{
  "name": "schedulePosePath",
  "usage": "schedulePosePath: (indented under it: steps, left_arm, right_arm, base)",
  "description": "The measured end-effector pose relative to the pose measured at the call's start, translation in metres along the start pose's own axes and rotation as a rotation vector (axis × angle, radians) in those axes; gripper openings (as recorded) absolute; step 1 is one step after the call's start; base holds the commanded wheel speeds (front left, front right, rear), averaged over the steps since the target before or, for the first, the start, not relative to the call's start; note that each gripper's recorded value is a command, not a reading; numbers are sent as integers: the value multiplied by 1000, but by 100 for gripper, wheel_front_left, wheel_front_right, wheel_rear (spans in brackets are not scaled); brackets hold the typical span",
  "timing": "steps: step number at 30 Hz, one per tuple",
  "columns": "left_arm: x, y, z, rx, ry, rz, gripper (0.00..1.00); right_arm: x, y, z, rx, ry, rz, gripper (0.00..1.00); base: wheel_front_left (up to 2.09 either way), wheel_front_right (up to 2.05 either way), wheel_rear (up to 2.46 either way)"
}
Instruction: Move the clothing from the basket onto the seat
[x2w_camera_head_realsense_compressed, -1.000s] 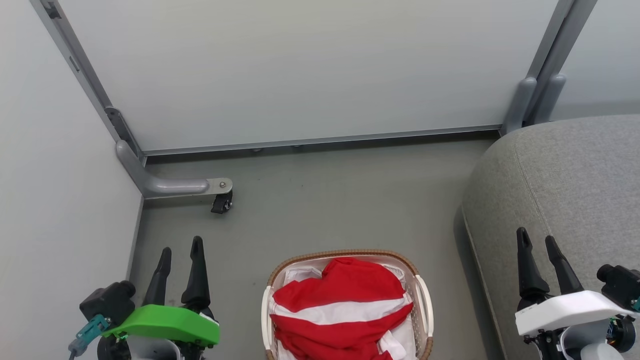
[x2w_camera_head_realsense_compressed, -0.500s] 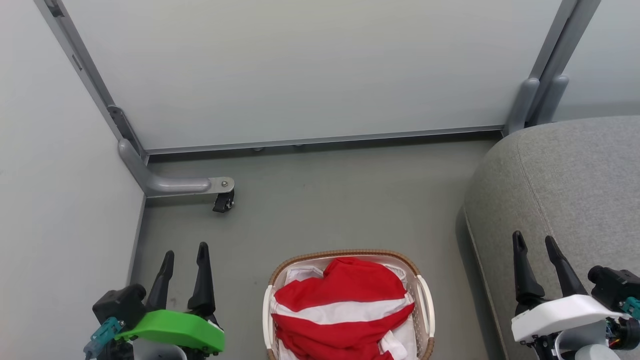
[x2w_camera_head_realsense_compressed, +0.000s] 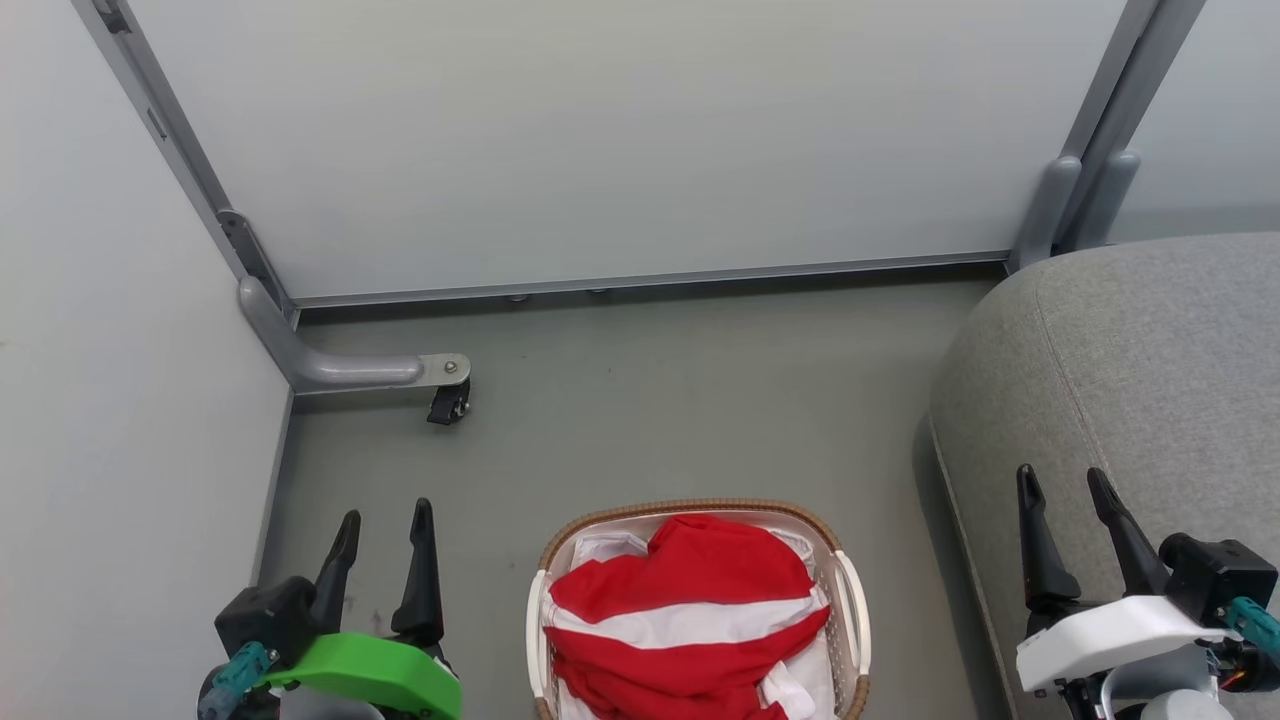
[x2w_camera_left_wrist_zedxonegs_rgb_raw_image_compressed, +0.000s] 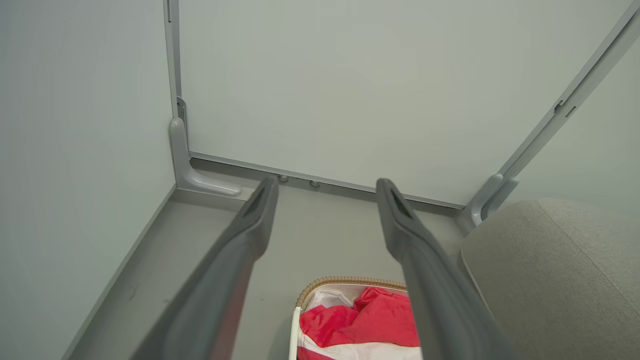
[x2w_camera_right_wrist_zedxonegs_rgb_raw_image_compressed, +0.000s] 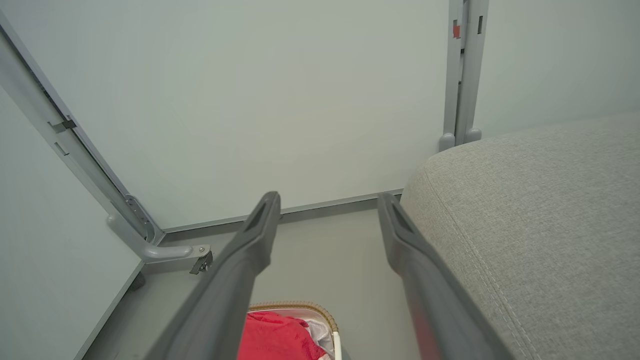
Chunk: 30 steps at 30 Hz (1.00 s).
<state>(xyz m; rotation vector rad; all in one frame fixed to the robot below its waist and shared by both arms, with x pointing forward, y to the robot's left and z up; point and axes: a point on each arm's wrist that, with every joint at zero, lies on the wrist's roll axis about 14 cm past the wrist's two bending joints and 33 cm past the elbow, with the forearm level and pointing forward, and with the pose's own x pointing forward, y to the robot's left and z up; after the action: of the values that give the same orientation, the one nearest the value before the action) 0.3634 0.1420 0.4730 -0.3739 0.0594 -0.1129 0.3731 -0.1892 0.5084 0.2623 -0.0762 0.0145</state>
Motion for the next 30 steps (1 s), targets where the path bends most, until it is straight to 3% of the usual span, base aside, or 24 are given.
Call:
schedulePosePath:
  steps: [30]
  left_arm:
    - [-8, -5, -12, 130, 22, -38, 100]
  right_arm:
    - [-6, 7, 0, -153, -13, 44, 100]
  base:
    - [0, 0, 0]
